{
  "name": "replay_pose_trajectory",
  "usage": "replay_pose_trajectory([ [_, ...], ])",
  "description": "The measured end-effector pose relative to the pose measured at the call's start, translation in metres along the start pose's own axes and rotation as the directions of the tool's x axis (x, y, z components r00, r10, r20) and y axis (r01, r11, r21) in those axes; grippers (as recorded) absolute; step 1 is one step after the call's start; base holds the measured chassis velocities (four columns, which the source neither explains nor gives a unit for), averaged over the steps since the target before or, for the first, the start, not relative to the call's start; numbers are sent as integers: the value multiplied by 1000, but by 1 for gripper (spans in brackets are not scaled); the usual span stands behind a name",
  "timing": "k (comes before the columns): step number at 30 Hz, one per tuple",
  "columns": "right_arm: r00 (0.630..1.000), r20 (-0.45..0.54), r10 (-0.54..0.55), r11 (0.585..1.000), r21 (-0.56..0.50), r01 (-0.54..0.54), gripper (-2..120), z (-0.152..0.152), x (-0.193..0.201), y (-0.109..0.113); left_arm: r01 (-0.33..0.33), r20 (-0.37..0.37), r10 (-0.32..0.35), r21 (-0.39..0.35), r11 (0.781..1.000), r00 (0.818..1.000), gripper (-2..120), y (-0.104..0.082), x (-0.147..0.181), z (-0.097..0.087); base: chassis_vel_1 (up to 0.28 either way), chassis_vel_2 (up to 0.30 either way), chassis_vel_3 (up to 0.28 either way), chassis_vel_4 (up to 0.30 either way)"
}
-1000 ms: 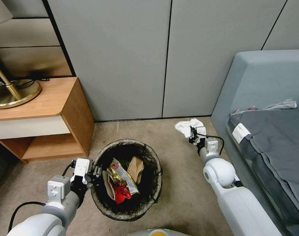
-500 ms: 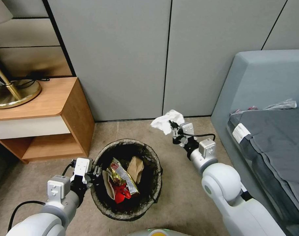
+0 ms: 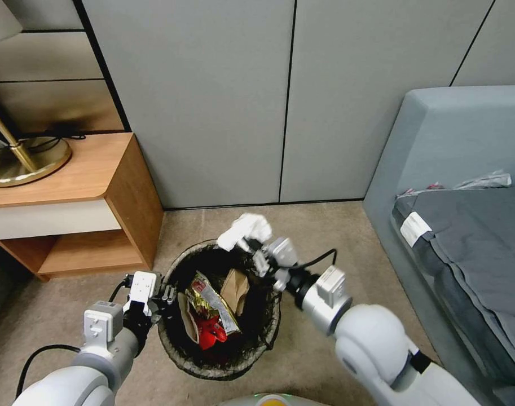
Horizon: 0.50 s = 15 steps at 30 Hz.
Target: Pick up the trash bin, then pick up the garbage from the floor and place it into the trash bin.
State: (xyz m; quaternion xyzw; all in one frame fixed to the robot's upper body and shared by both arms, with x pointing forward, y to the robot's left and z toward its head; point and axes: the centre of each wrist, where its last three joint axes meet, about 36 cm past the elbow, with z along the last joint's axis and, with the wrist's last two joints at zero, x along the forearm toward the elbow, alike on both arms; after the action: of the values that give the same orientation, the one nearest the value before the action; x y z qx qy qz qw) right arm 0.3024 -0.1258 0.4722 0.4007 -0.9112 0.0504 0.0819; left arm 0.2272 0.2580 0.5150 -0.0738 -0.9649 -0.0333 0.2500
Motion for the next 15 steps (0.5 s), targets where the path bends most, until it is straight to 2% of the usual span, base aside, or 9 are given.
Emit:
replay_pose_trajectory([
  [15, 989, -96, -114, 993, 30, 117, 0, 33, 4, 36, -2, 2, 2, 4, 1000, 1000, 1, -1, 0, 0, 0, 0, 0, 0],
])
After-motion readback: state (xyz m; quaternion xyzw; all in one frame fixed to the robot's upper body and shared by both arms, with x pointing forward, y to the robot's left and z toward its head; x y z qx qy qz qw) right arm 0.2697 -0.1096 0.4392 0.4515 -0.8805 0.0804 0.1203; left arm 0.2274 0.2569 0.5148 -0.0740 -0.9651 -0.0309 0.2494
